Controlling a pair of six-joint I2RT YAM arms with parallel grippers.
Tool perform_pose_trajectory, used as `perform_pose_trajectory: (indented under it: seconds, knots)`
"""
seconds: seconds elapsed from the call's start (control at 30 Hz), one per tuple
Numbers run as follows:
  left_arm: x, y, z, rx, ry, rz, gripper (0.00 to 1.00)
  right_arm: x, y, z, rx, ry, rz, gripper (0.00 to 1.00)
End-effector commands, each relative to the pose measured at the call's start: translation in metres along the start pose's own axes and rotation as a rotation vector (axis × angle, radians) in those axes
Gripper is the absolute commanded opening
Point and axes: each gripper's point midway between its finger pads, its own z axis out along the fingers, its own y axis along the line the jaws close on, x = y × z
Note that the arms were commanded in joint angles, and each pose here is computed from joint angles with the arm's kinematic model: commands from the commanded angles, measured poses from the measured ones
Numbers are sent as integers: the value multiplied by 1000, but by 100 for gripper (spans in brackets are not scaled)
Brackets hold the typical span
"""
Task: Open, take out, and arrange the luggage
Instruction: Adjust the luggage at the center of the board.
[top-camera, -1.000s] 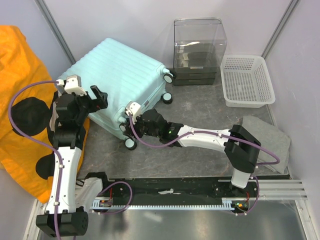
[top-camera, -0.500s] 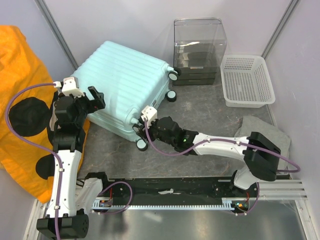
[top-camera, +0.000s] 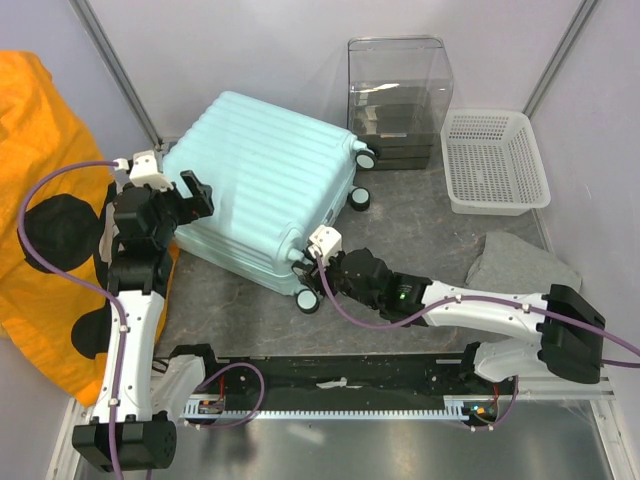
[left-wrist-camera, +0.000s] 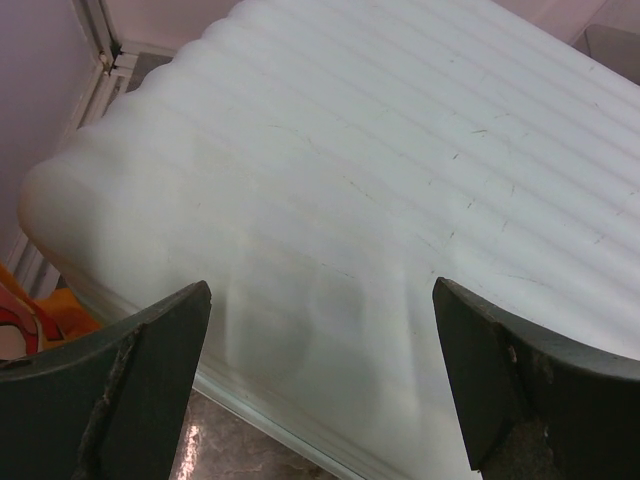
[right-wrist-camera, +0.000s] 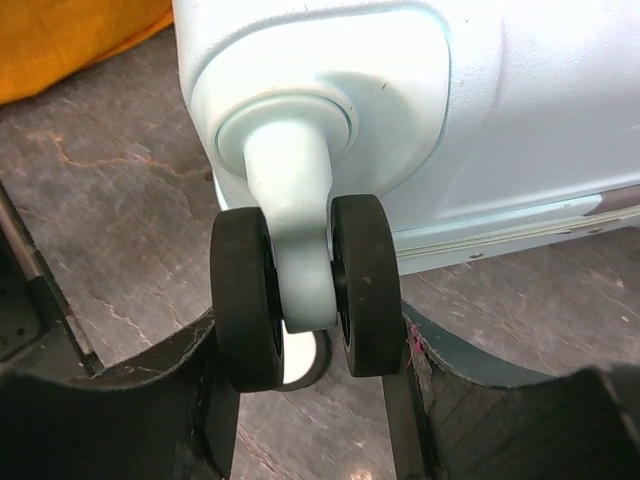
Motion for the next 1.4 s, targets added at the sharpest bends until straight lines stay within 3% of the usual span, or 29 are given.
perform_pose_trajectory:
  seconds: [0.0,0.4,0.87,1.37]
  knots:
    - [-13,-13,4,75,-33,28,99,-66,-57,-42,298,-210,67,0]
    - [-11,-31,4,173,-14,-9,99,-43,-131,-123,679,-182,-7,0]
    - [12,-39,4,221,39,-79,99,-34,-184,-199,1016,-147,-82,0]
    - [31,-46,1,267,73,-126,99,-37,-189,-207,1018,-196,-30,0]
